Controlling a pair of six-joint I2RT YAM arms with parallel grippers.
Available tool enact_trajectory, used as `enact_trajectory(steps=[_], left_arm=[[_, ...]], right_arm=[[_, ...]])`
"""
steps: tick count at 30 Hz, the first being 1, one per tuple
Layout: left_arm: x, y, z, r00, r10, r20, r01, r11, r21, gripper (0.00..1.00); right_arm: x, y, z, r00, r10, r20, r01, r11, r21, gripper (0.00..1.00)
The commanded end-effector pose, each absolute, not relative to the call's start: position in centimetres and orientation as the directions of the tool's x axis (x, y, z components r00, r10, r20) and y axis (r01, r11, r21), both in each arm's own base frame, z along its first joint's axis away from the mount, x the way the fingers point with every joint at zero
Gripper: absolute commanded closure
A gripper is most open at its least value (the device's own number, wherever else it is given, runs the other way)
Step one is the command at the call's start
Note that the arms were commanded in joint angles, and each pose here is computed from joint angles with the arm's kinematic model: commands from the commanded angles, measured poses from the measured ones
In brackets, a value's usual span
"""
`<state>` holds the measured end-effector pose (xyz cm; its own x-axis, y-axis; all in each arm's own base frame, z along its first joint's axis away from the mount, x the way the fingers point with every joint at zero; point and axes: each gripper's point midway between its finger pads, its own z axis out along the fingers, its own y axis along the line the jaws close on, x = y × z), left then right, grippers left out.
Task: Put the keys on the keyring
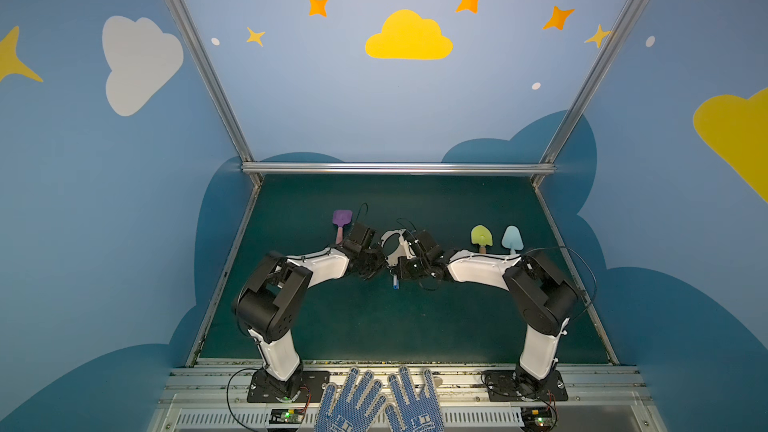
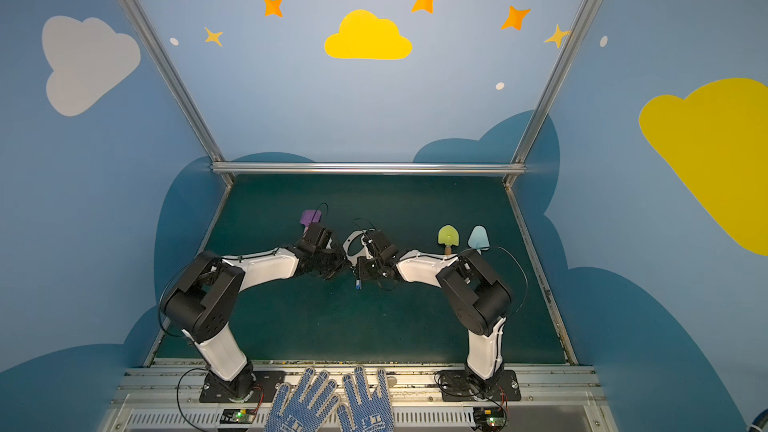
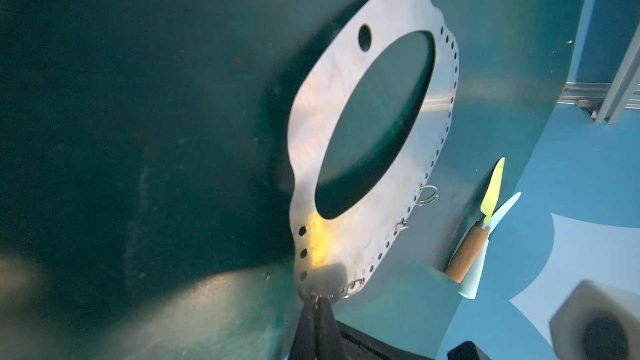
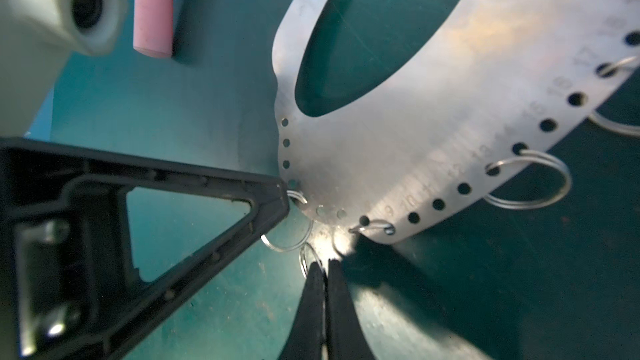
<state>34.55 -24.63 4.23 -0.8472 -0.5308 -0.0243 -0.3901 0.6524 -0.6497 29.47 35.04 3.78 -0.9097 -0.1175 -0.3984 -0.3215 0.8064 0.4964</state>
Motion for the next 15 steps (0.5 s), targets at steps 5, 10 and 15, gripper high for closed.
enact_trajectory(steps=[5,10,15], left_arm=[[34.3,-25.1,4.8,-0.852,-0.523,-0.027,-0.375,0.644,-0.667,0.96],[34.1,-25.6,4.5,-0.859,-0.512,-0.02,-0.371,0.648,-0.665,0.96],[33.8,-25.9,4.2,-0.865,-0.502,-0.015,-0.37,0.656,-0.659,0.96]], right_arm=[[29.0,33.4,1.7,-0.947,-0.085,-0.31,-0.239,0.83,0.503,1.0],[29.3,33.7,2.2,-0.945,-0.075,-0.317,-0.241,0.817,0.525,1.0],[29.6,33.8,2.7,-0.941,-0.069,-0.332,-0.248,0.807,0.536,1.0]])
